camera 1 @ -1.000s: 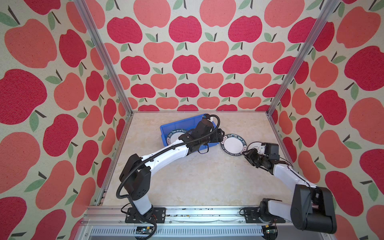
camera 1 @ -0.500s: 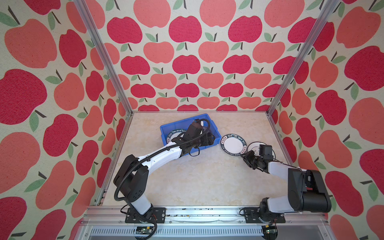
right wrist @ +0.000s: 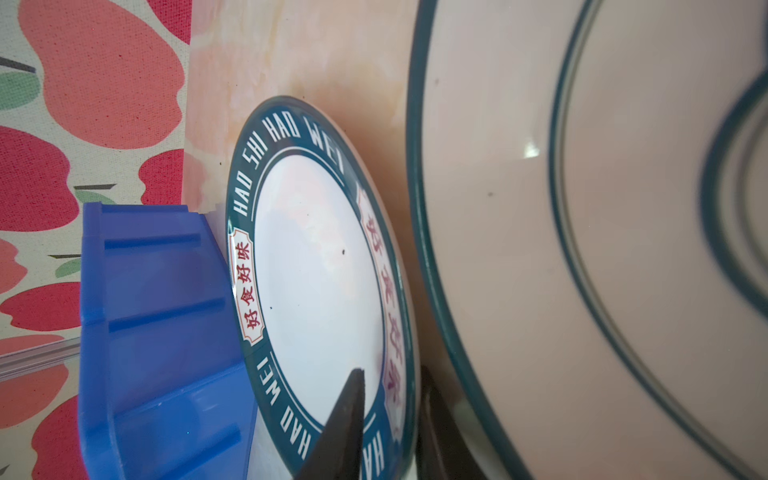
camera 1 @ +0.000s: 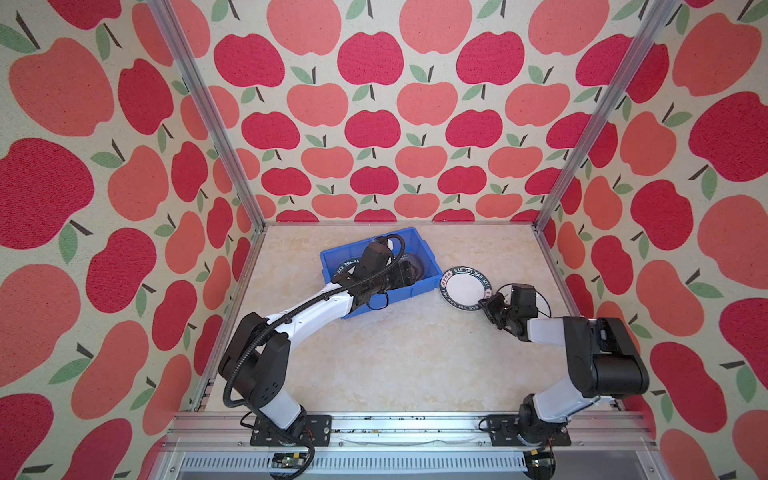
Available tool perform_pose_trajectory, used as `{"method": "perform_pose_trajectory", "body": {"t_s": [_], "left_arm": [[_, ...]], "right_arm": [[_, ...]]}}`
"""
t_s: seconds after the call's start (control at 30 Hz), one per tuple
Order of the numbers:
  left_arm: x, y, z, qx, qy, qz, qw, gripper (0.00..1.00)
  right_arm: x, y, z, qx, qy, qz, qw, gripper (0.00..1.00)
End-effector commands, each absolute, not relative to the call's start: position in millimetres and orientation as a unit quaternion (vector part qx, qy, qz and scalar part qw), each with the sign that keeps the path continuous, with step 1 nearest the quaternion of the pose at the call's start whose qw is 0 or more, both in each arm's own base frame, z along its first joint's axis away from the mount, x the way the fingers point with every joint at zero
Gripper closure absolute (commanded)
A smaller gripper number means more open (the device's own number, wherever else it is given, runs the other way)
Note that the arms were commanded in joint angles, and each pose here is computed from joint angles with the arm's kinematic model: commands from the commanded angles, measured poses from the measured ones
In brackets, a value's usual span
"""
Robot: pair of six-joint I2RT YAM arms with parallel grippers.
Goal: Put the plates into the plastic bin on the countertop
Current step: 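Close the right gripper on the small plate's rim while the left hovers over the bin, then lift the small green-rimmed plate upright with the right gripper toward the bin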
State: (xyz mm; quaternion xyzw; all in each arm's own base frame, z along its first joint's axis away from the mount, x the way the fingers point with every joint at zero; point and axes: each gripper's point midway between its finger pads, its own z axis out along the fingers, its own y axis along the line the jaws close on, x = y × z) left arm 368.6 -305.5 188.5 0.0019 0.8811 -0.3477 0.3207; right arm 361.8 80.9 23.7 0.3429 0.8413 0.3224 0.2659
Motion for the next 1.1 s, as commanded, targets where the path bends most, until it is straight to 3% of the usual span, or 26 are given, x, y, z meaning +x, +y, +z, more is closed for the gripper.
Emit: {"method": "perform_pose_trajectory", "body": {"t_s": [0.0,0.17,0.4,0.8,1.07], "left_arm": [[365.6,-297.4,191.2,-0.002,0.880,-0.353,0.317,0.18],[366.9,-292.2,189.5,-0.008,0.881,-0.350,0.318,0.19],[366.0,-288.5,187.2,-0.014,0.881,-0.348,0.320,0.19],[352.3,-262.1,215.2,-0.014,0.871,-0.331,0.363,0.16],[336.0,-216.0,239.2,-0.039,0.859,-0.314,0.402,0.12]], "right_arm": [[342.2,78.2,-10.0,0.375,0.852,0.289,0.221,0.85],[342.7,83.6,-9.4,0.372,0.852,0.296,0.219,0.98],[345.9,83.7,23.9,0.347,0.856,0.291,0.250,1.00],[358.1,24.9,212.0,0.261,0.837,0.126,0.465,1.00],[403.0,109.0,289.7,0.159,0.828,0.192,0.502,1.00]]}}
